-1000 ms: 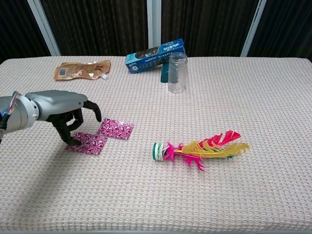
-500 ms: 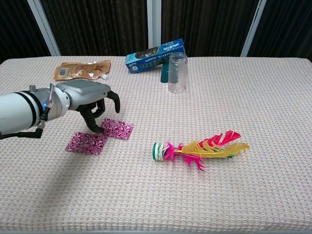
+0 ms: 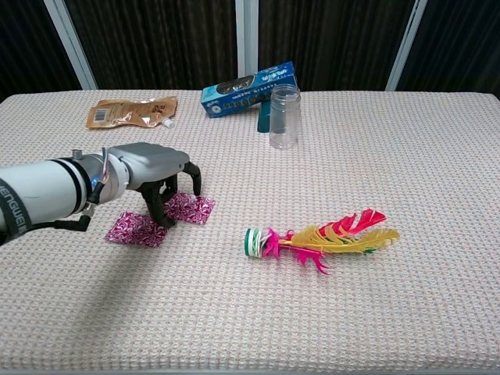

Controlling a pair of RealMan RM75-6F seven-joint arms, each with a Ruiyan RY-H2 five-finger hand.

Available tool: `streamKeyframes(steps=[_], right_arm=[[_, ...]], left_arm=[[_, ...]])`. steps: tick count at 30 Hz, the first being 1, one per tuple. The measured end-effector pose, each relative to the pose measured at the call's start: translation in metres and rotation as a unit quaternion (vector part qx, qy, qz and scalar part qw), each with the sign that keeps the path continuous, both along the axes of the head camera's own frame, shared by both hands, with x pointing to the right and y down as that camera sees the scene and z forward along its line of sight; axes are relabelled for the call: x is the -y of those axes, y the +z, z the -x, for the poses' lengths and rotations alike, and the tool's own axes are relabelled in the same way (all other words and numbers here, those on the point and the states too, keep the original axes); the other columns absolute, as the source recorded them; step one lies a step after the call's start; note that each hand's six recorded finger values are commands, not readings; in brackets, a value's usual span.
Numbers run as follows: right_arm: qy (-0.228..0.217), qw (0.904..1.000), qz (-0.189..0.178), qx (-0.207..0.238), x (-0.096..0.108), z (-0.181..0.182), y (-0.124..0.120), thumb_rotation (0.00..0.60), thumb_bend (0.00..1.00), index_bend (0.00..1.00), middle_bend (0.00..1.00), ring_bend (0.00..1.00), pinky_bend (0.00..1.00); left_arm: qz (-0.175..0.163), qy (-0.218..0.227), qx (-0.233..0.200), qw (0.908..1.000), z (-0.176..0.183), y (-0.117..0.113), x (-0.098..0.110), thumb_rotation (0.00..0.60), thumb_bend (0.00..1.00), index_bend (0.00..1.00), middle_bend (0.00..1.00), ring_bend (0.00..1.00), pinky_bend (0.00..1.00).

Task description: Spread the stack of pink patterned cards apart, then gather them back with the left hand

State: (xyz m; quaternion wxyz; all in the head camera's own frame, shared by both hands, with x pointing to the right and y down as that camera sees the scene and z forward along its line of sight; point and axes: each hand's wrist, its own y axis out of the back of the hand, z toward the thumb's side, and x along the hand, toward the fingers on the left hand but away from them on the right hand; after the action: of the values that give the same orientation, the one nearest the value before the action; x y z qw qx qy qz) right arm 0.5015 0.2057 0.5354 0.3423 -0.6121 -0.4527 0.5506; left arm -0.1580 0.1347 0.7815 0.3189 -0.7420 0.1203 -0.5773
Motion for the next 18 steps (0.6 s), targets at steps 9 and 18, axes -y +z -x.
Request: streamKeyframes(steps=[9,18], right_arm=[[0.001,1.0,0.0,-0.002,-0.0007,-0.0004,-0.0011,0.452,0.19,0.16,0.1,0.01,0.0],[0.002,1.0,0.001,-0.002,-0.001,-0.0005,-0.0015,0.453,0.19,0.16,0.1,0.01,0.0]], left_arm=[[-0.003,-0.006,0.007,0.9999,-0.0013,0.0057,0.0002,0.6,0.27,0.35,0.91,0.95,0.99],[-0.013,-0.003,-0.002,0.9999,-0.0068,0.0001,-0.0007,0.6,0.27,0.35,0.91,0.95,0.99]])
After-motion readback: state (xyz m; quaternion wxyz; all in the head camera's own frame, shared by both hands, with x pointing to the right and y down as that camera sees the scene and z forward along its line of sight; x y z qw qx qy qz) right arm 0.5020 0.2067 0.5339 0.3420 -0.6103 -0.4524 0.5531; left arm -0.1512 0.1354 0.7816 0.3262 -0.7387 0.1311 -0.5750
